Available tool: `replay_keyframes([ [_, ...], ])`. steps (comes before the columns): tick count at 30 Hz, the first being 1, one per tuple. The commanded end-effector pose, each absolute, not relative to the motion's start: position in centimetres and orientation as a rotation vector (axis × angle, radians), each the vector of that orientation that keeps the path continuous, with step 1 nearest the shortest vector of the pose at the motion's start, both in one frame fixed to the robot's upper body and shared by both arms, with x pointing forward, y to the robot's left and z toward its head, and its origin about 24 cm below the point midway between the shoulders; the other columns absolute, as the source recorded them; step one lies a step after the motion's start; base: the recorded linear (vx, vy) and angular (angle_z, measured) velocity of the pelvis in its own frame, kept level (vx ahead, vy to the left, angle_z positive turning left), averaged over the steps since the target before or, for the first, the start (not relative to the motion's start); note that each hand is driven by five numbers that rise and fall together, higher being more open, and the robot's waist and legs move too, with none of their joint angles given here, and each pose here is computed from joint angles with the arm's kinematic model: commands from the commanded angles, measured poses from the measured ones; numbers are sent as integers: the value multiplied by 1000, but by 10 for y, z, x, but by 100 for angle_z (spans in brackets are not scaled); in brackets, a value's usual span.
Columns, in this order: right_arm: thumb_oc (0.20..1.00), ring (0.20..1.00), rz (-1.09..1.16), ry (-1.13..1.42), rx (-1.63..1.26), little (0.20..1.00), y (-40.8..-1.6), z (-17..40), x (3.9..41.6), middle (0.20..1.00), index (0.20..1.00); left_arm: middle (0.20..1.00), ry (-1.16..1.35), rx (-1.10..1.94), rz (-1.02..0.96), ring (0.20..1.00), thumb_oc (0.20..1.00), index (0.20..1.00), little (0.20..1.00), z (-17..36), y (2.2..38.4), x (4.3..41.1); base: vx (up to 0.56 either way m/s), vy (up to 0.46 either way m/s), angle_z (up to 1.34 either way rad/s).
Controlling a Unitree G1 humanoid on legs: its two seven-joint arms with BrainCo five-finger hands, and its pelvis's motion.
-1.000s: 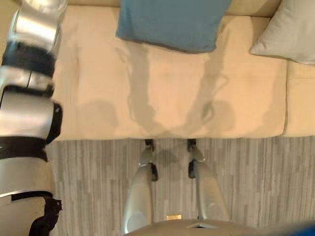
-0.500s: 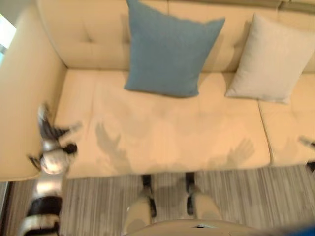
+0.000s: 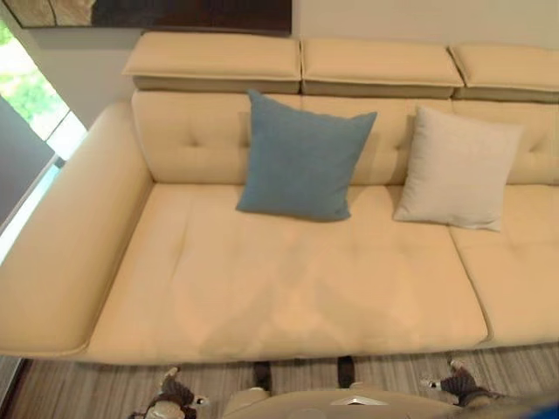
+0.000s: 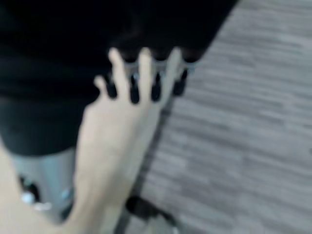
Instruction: Pick up all the scattered cushions and arrange them neatly on the sofa.
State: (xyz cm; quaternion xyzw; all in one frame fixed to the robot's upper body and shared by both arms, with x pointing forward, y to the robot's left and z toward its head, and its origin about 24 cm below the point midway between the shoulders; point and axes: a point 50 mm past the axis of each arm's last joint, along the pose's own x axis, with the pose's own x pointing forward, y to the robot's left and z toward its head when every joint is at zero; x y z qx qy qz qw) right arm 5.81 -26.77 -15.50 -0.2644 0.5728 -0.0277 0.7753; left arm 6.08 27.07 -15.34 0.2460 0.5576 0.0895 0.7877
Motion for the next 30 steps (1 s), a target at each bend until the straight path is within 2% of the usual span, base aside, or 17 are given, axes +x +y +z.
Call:
replay_keyframes([
  [1, 1000, 1000, -61, 1239, -558, 1000, -267, -155, 64, 1000, 1000, 1000, 1142, 576, 187, 1000, 1000, 1000, 1000, -146, 280, 84, -61, 47, -1],
  [5, 1000, 1000, -36, 1284, -535, 1000, -256, -161, 54, 1000, 1000, 1000, 1148, 597, 123, 1000, 1000, 1000, 1000, -148, 273, 87, -134, 67, -12],
  [20, 1000, 1000, 16, 1262, -488, 1000, -231, -166, 70, 1000, 1000, 1000, 1134, 571, 63, 1000, 1000, 1000, 1000, -150, 260, 103, -195, 30, -10],
  [30, 1000, 1000, -10, 1207, -570, 1000, -246, -158, 91, 1000, 1000, 1000, 1009, 573, 14, 1000, 1000, 1000, 1000, -143, 240, 139, -313, -47, 8],
])
